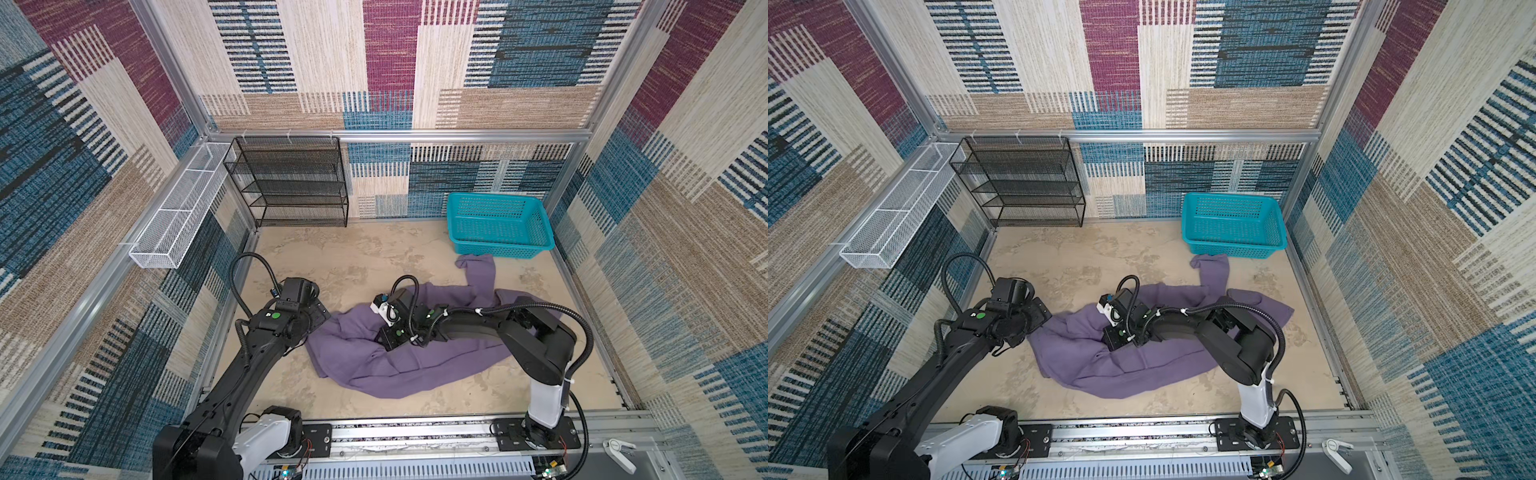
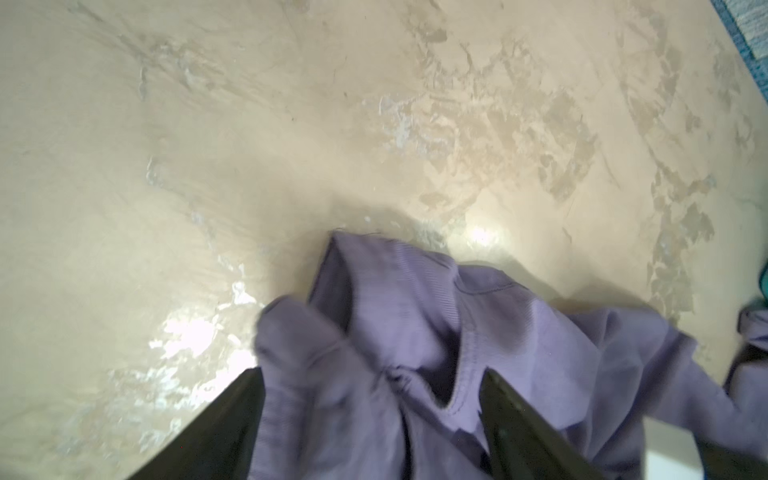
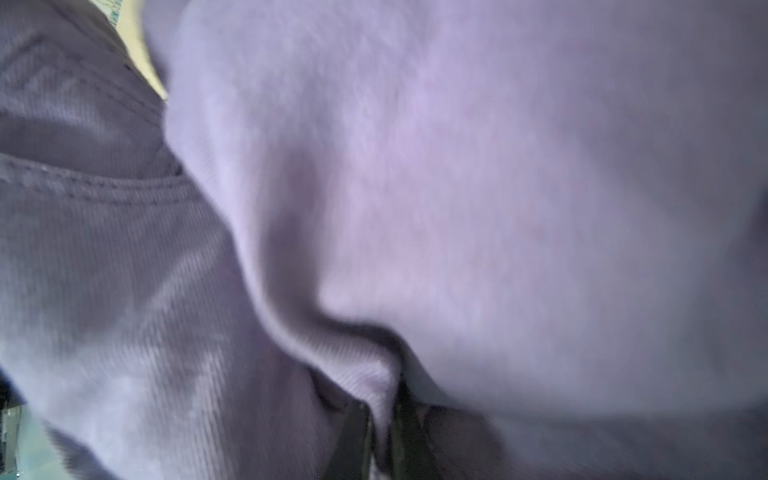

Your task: Fold and stack the trousers

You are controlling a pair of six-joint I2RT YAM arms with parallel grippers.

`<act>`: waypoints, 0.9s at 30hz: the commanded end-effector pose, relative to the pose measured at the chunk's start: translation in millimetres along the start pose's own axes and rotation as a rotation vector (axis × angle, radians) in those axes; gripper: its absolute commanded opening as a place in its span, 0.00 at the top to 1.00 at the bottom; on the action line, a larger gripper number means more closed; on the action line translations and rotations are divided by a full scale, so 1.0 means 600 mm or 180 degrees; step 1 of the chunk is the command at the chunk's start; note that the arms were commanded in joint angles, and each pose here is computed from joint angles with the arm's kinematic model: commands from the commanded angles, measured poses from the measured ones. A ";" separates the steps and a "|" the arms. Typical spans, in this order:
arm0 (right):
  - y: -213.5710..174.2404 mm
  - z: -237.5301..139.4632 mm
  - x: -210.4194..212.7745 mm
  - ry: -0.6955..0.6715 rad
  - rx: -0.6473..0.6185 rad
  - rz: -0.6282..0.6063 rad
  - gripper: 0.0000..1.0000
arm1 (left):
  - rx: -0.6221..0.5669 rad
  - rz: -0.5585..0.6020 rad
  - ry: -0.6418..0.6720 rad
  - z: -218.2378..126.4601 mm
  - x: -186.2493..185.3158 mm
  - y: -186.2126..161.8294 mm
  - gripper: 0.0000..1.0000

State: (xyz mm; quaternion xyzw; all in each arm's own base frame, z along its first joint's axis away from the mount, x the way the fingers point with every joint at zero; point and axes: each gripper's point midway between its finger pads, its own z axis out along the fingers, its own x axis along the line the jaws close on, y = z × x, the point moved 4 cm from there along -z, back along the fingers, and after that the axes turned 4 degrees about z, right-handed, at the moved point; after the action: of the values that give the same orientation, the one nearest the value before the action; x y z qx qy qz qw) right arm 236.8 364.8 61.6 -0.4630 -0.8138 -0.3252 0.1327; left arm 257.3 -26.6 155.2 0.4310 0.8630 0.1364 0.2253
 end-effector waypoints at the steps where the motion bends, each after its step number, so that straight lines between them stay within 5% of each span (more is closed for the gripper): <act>1: -0.044 0.002 -0.045 -0.0453 0.0262 0.0056 1.00 | -0.0075 0.0005 -0.0049 0.019 0.000 0.018 0.16; 11: -0.038 0.007 -0.045 -0.0443 0.0202 0.0058 0.98 | 0.0122 -0.0037 -0.0739 0.058 -0.043 0.013 0.15; 18: -0.027 0.006 -0.041 -0.0442 0.0133 0.0083 0.97 | 0.0738 -0.0143 -0.0408 0.084 0.011 -0.072 0.17; 20: -0.024 0.007 -0.040 -0.0442 0.0134 0.0083 0.97 | 0.0815 -0.0196 -0.0425 0.086 0.019 -0.089 0.23; 23: -0.020 0.009 -0.039 -0.0437 0.0126 0.0080 0.96 | 0.0861 -0.0245 -0.0477 0.091 0.023 -0.101 0.52; 27: -0.018 0.005 -0.035 -0.0405 0.0098 0.0056 0.96 | 0.0840 -0.0258 -0.0481 0.112 0.017 -0.096 0.67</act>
State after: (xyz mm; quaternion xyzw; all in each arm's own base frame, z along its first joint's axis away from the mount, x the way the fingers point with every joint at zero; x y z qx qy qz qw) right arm 242.1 368.4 63.4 -0.4628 -0.8118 -0.3348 0.1212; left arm 238.0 -44.4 71.2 0.4451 0.8683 -0.0044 0.2189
